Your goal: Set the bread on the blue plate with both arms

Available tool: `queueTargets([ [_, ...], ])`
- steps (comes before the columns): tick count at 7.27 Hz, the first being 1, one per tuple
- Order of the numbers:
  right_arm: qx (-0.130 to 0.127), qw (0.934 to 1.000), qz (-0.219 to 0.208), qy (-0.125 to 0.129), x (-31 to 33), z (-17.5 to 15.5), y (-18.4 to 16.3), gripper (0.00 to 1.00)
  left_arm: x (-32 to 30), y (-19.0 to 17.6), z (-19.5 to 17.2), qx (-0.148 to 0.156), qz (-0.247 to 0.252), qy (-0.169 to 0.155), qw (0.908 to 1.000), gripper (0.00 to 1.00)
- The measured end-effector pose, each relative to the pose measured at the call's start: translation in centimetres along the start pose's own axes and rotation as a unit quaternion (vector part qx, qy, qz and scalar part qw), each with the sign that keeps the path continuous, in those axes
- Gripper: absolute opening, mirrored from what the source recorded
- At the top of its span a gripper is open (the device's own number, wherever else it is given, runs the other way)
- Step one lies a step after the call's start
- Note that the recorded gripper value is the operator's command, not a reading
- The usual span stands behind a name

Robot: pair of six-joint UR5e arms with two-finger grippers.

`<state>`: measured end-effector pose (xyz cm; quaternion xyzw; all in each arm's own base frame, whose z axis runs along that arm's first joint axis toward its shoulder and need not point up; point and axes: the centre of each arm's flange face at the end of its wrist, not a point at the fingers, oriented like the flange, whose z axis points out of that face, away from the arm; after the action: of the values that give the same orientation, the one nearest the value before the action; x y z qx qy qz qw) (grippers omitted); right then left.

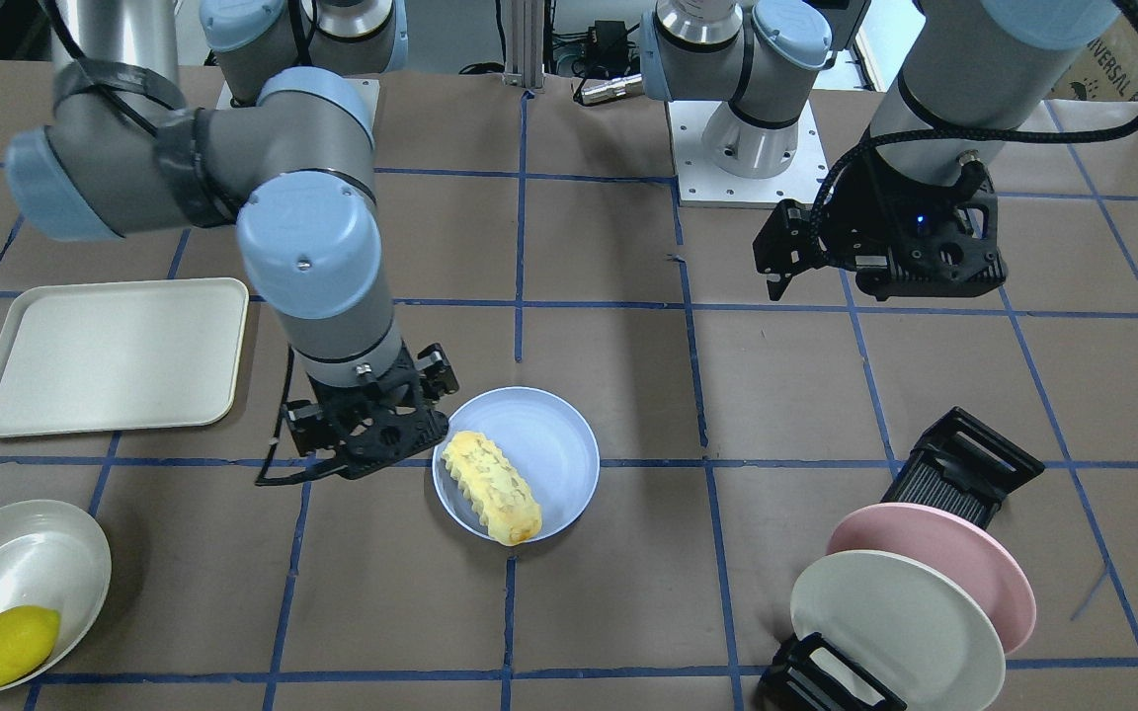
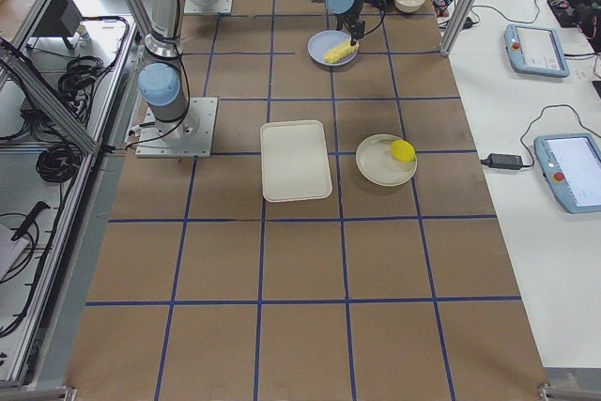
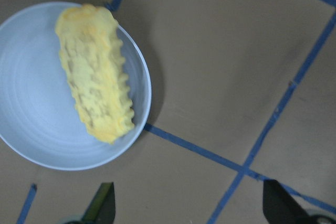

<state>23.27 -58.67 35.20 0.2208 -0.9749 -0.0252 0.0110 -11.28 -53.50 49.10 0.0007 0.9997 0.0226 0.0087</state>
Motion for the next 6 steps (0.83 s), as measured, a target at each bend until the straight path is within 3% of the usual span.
queueTargets([
  [3,-0.065,0.9954,0.070,-0.001,6.3,-7.6,9.1,1.00,0.1,0.3,-0.1,-0.001,0.000,0.000,1.0000,1.00],
  [6,-0.086,0.9909,0.103,-0.011,8.1,-9.3,12.6,1.00,0.2,0.5,-0.2,0.000,-0.001,-0.001,1.0000,1.00],
])
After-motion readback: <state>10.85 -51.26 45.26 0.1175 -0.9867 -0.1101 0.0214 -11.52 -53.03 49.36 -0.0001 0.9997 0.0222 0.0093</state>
